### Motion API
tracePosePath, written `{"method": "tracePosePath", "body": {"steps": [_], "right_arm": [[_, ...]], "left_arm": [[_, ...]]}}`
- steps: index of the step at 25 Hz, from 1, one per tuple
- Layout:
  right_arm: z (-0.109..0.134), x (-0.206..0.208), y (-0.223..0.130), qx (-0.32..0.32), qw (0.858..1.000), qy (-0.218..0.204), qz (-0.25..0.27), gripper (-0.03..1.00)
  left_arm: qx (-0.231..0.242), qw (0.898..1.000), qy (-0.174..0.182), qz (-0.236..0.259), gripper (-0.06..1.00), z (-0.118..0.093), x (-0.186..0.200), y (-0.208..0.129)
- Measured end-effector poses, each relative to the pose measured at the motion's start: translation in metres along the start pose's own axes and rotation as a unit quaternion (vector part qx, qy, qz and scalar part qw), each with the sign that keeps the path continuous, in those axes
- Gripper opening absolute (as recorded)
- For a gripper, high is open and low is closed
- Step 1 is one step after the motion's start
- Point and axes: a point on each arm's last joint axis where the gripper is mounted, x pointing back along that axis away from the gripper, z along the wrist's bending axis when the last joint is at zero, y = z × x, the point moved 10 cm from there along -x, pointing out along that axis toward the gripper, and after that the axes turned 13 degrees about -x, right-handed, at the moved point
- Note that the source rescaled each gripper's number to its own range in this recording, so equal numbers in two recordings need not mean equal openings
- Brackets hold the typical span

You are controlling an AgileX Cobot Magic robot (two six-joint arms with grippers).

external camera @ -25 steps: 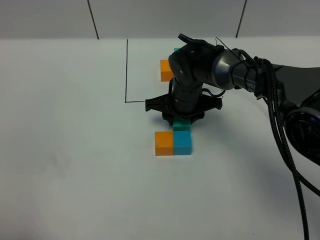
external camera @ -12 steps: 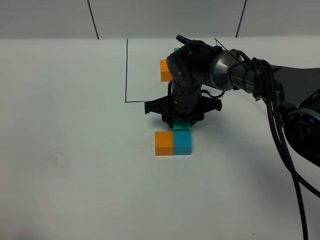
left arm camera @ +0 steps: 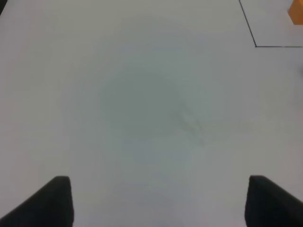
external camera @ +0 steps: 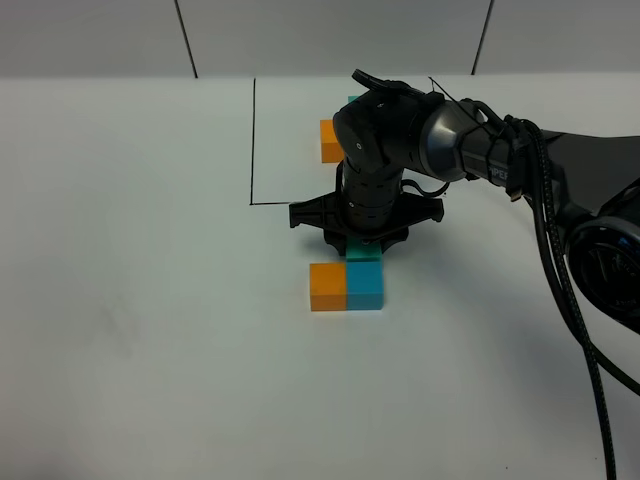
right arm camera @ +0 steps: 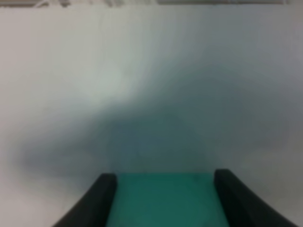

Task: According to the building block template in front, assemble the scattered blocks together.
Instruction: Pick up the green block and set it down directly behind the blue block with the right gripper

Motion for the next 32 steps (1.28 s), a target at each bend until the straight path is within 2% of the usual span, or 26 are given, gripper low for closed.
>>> {"method": "tracePosePath", "body": {"steps": [32], "right_arm": [[0.0023,0.0003,-0.0045,0.004,1.0,-0.002,0.003,0.0]], "left_arm": [[-0.001,1.0,0.001,0.0,0.59,0.0005,0.0,-0.0001]]}}
